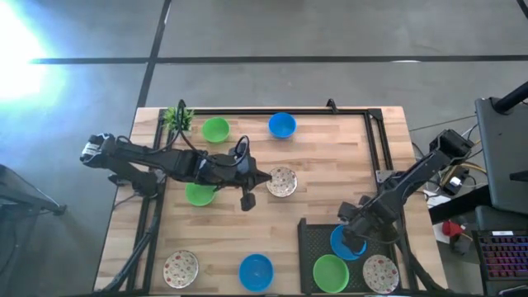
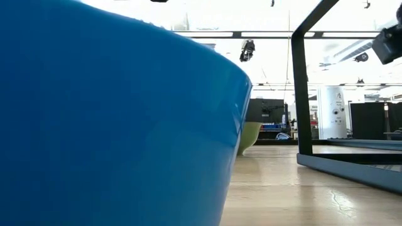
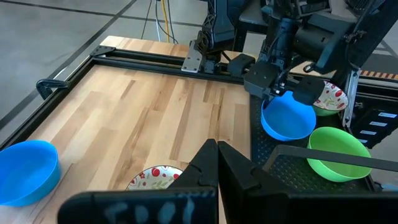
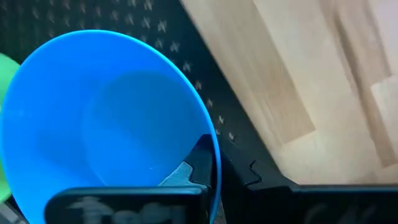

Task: Pick & Place Mini bowls
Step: Put the middle blue bowl on the shelf, then stack the bottom green bowl on top of the green bowl on the shelf

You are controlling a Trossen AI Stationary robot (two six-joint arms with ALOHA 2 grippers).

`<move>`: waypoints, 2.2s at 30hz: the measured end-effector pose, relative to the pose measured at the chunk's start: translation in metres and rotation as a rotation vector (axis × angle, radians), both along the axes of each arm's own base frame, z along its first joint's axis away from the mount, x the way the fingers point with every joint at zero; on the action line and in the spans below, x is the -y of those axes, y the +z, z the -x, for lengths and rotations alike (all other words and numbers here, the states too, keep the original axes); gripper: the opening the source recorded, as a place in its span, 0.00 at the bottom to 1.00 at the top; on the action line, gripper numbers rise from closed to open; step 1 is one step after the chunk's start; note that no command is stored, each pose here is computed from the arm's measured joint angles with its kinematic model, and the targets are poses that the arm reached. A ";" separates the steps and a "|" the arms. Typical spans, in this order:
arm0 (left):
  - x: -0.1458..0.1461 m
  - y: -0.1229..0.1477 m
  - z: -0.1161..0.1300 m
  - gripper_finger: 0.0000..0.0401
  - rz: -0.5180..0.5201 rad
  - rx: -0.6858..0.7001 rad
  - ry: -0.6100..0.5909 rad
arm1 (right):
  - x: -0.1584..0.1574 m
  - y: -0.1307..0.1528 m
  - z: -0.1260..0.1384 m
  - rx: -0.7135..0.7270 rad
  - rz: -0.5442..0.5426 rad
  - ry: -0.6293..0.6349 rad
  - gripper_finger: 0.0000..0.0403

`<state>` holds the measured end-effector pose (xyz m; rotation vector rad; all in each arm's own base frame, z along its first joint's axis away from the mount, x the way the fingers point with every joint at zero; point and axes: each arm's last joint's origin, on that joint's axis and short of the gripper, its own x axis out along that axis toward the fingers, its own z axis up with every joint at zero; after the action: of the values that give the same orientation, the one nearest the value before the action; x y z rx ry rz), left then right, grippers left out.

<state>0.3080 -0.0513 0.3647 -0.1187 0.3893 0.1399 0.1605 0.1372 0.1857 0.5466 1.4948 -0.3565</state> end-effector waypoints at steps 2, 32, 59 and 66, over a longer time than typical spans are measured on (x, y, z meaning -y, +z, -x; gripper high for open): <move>0.000 0.000 0.000 0.00 0.000 0.000 0.000 | 0.000 -0.002 0.001 -0.016 0.005 0.004 0.02; 0.000 0.000 0.000 0.00 -0.003 -0.001 -0.001 | -0.002 -0.004 -0.001 -0.023 -0.012 -0.055 0.26; -0.006 0.011 0.028 0.00 0.014 -0.051 0.040 | -0.007 0.101 -0.016 0.171 0.085 -0.114 0.02; -0.008 0.006 0.032 0.00 0.075 -0.099 0.085 | -0.007 0.108 -0.018 0.214 0.100 -0.108 0.02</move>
<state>0.2764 -0.0434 0.3710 -0.2028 0.4885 0.2159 0.1782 0.1444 0.2936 0.5694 1.2377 -0.4405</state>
